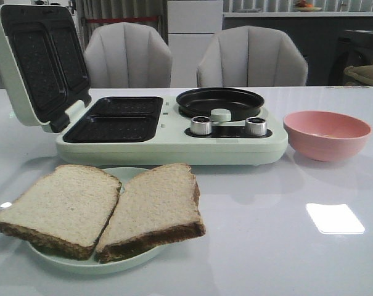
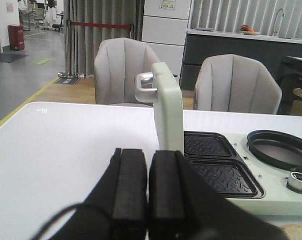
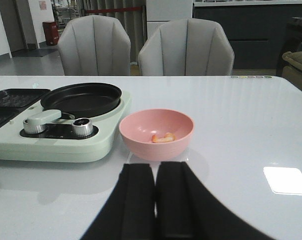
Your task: Make breakfast with bread and shrimp
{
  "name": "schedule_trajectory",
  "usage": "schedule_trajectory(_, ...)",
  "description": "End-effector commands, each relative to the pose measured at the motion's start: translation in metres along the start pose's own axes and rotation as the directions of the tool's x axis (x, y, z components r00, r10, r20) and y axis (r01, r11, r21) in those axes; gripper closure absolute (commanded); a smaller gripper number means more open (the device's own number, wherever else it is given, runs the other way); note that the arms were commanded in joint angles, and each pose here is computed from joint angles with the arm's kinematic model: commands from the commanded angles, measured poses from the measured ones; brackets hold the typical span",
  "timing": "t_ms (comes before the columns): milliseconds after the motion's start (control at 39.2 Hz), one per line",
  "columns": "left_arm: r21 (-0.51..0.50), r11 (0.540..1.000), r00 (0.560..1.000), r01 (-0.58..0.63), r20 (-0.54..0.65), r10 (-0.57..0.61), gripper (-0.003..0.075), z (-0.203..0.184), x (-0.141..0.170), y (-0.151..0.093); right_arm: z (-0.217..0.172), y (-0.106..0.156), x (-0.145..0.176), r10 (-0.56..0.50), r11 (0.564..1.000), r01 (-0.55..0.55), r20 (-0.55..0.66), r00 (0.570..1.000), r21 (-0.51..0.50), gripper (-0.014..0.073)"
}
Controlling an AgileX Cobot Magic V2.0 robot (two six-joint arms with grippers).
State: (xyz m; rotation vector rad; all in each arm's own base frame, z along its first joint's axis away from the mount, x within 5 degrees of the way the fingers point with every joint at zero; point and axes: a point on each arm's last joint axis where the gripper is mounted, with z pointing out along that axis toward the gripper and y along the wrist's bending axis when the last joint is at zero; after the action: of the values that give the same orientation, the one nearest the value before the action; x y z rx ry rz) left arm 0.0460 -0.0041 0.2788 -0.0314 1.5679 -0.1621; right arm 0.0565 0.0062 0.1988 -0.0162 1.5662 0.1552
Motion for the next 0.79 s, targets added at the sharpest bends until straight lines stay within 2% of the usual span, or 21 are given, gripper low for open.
schedule_trajectory(0, 0.008, 1.000, 0.997, 0.006, 0.071, -0.007, 0.0598, 0.001, -0.013, -0.002, -0.003, 0.001, -0.014, -0.012, 1.000, 0.012, 0.113, 0.993, -0.004, 0.0431)
schedule_trajectory(102, 0.003, 1.000, 0.997, -0.011, 0.071, 0.010, 0.0535, 0.001, -0.013, -0.001, -0.003, 0.001, -0.014, -0.012, 1.000, 0.012, 0.113, 0.993, -0.004, 0.0431)
schedule_trajectory(280, -0.002, 0.999, 0.997, -0.032, 0.075, 0.032, 0.0239, 0.001, -0.014, -0.001, -0.003, 0.001, -0.014, -0.012, 1.000, 0.012, 0.113, 0.993, -0.004, 0.0431)
schedule_trajectory(331, -0.009, 0.999, 0.997, -0.050, 0.065, 0.050, 0.0181, 0.002, -0.013, 0.000, -0.003, 0.001, -0.014, -0.012, 1.000, 0.012, 0.113, 0.993, -0.004, 0.0431)
schedule_trajectory(382, -0.014, 0.997, 0.996, -0.081, 0.041, 0.082, 0.0159, 0.003, -0.014, 0.000, -0.003, 0.001, -0.014, -0.012, 1.000, 0.012, 0.113, 0.993, -0.004, 0.0431)
schedule_trajectory(561, 0.022, 0.978, 0.976, -0.207, -0.064, 0.208, 0.0158, 0.012, -0.028, -0.002, -0.003, 0.001, -0.014, -0.012, 1.000, 0.012, 0.113, 0.993, -0.004, 0.0431)
schedule_trajectory(637, 0.061, 0.950, 0.944, -0.307, -0.105, 0.312, 0.0158, 0.021, -0.036, -0.005, -0.003, 0.001, -0.014, -0.012, 1.000, 0.012, 0.113, 0.993, -0.004, 0.0431)
schedule_trajectory(764, 0.157, 0.916, 0.908, -0.368, -0.149, 0.391, 0.0158, 0.037, -0.041, -0.014, -0.003, 0.001, -0.014, -0.012, 1.000, 0.012, 0.113, 0.993, -0.004, 0.0431)
